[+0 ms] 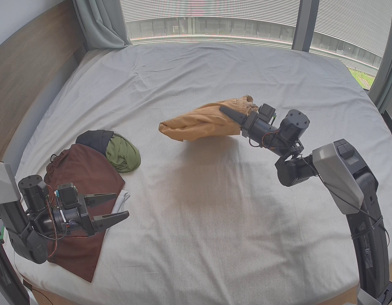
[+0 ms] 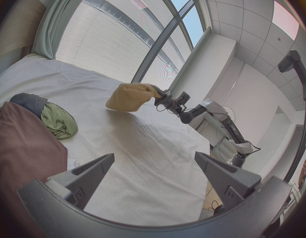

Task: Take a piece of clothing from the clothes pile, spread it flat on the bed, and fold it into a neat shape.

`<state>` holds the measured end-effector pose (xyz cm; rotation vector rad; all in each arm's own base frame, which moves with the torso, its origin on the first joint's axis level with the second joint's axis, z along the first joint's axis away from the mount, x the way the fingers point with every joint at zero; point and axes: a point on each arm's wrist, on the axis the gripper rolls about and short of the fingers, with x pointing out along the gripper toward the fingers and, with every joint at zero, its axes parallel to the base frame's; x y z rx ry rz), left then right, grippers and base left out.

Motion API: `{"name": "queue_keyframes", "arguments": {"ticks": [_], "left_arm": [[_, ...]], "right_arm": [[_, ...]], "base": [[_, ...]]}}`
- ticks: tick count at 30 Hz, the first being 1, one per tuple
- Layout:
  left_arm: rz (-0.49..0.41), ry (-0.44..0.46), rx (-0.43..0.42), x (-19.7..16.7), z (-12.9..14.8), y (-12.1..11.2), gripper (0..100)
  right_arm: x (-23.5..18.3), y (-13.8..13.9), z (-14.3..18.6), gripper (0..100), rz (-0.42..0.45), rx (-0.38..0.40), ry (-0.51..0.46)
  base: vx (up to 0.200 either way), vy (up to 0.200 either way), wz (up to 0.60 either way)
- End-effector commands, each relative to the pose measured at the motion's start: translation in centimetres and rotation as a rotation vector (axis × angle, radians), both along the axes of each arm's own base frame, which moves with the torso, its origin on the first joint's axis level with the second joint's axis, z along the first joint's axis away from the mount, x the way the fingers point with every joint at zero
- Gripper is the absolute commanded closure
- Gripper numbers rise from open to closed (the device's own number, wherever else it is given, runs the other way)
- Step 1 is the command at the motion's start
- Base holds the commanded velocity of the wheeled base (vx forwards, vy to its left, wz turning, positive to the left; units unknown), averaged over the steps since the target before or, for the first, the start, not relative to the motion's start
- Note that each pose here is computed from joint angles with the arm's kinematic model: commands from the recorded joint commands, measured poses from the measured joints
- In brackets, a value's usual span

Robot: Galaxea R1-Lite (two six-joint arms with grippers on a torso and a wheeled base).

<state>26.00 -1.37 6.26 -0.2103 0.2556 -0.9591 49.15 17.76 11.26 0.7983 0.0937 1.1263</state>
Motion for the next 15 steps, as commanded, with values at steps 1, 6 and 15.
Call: {"name": "queue_keyframes", "arguments": {"ticks": [1, 6, 15], "left_arm": [[0.008, 0.001, 0.0, 0.0, 0.0, 0.2, 0], [0.006, 0.001, 0.0, 0.0, 0.0, 0.2, 0], [0.006, 0.003, 0.0, 0.0, -0.1, 0.2, 0]], "right_arm": [[0.9, -0.6, -6.4, 100, -0.018, -0.038, 0.124], [-1.1, -0.9, -9.5, 100, -0.013, -0.073, 0.215], [-3.1, -1.4, -12.3, 100, -0.013, -0.088, 0.259]], "base": [[0.0, 0.0, 0.0], [0.0, 0.0, 0.0], [0.0, 0.0, 0.0]]}}
